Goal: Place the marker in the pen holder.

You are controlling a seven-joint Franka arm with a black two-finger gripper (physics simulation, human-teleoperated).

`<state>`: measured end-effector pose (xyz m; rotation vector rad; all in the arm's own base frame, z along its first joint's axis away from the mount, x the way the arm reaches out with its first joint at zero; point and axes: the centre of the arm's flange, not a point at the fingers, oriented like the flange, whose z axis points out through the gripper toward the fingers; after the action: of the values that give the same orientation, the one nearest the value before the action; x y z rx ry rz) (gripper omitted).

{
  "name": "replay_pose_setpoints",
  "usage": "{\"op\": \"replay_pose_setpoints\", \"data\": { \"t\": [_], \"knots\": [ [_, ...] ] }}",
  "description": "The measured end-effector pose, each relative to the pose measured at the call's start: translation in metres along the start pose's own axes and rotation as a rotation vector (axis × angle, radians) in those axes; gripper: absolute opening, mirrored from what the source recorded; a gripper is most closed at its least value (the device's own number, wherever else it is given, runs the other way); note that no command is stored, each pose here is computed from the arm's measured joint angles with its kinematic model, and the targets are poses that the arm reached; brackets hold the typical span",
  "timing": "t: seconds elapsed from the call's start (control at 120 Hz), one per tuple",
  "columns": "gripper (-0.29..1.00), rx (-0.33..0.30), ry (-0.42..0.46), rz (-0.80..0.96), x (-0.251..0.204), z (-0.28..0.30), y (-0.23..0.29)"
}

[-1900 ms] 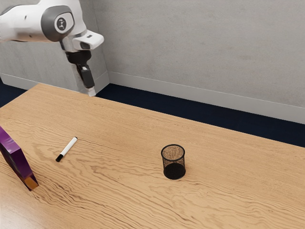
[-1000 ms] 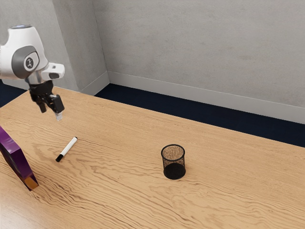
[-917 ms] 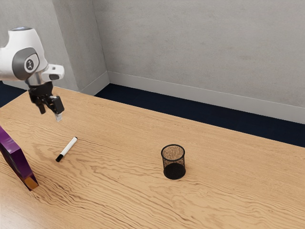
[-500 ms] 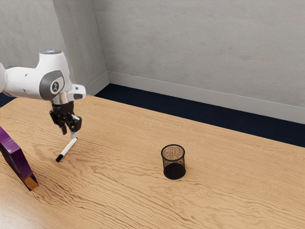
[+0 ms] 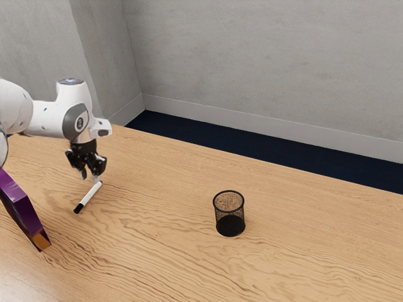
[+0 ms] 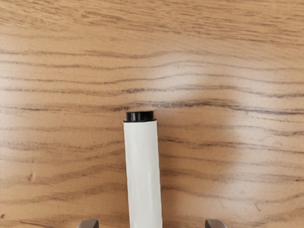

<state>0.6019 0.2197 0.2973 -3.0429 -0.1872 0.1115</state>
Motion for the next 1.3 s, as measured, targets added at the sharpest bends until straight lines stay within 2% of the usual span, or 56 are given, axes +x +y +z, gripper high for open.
{"op": "replay_pose_setpoints", "data": {
  "t": [0.233, 0.433, 0.792, 0.892, 1.158, 1.225, 1.3],
  "knots": [
    [0.25, -0.026, -0.009, -0.009, 0.009, 0.026, -0.004],
    [0.25, -0.055, 0.020, -0.014, 0.015, 0.037, -0.009],
    [0.24, -0.065, 0.029, 0.008, 0.016, 0.048, -0.013],
    [0.20, -0.065, 0.029, 0.015, 0.017, 0.049, -0.014],
    [-0.02, -0.057, 0.028, 0.035, 0.016, 0.052, -0.015],
    [-0.04, -0.055, 0.050, 0.043, 0.018, 0.038, -0.012],
    [-0.06, -0.063, 0.106, 0.068, 0.017, -0.002, 0.002]
  ]
}}
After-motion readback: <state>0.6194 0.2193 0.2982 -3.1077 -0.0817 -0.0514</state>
